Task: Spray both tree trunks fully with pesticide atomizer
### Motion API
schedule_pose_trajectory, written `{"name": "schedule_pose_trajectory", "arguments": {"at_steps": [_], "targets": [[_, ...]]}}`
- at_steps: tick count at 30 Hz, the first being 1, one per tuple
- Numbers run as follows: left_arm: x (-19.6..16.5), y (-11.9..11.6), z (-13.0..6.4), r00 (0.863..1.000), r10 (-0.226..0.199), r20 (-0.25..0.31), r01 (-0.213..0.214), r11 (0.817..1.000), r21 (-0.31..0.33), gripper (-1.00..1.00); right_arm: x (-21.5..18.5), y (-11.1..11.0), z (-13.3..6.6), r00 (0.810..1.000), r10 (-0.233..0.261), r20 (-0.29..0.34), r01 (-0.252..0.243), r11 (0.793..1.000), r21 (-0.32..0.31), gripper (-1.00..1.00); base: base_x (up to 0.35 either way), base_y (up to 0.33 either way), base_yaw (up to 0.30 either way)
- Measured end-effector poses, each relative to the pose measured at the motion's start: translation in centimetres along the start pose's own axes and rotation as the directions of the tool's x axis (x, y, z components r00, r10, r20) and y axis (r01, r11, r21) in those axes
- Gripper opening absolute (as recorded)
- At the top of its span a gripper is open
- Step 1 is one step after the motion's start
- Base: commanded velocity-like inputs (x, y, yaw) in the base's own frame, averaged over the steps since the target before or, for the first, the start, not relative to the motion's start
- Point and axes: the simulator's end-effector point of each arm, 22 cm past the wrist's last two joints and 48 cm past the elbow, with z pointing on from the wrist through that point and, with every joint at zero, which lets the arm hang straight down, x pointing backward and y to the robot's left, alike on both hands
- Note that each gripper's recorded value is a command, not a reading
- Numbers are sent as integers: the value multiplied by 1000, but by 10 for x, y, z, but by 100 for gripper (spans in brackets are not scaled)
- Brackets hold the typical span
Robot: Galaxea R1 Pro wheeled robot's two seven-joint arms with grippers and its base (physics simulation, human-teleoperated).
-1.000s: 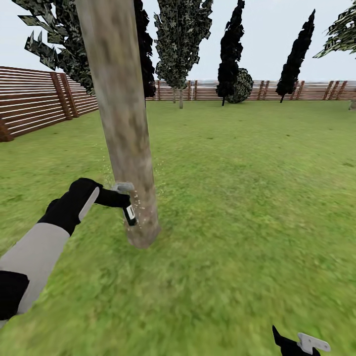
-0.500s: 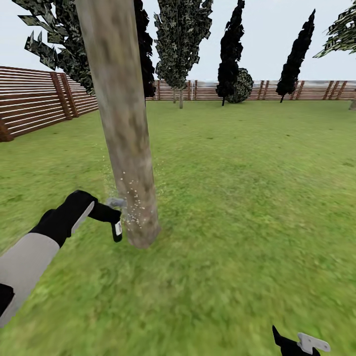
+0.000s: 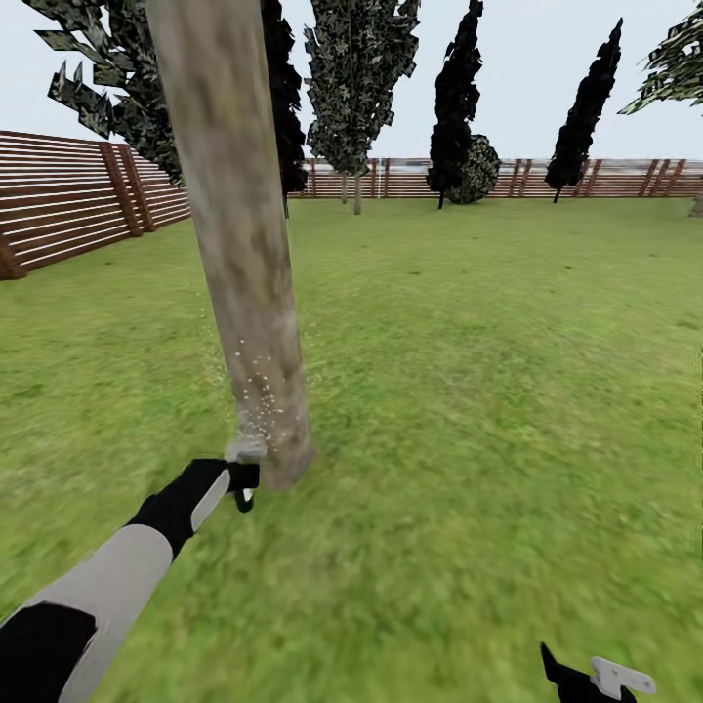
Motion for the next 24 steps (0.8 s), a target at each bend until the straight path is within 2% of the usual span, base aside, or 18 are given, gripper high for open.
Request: {"name": "schedule_pose_trajectory", "arguments": {"at_steps": [2,6,9,12,21,24], "targets": [[18,7,4,1000,-14,-22,14,999,-30,-100,0,0,0,1000,0,1,0,1000,0,100,119,-253,0],[63,30,19,999,-43,-7,42,995,-96,-100,1,3,0,1000,3,0,-3,1000,-3,100,171,-236,0],[66,27,20,999,-45,-6,44,993,-107,-100,1,4,0,1000,4,0,-4,1000,-4,100,141,-244,12],[66,20,19,999,-45,-6,43,987,-153,-100,1,4,0,1000,4,-1,-4,1000,-3,100,115,-255,157],[67,13,19,998,-65,-10,63,988,-140,-100,2,5,0,1000,4,-1,-4,1000,-5,100,9,-275,274],[67,4,19,998,-67,-10,65,990,-128,-100,2,5,0,1000,5,-2,-5,1000,-6,100,113,-274,119]]}}
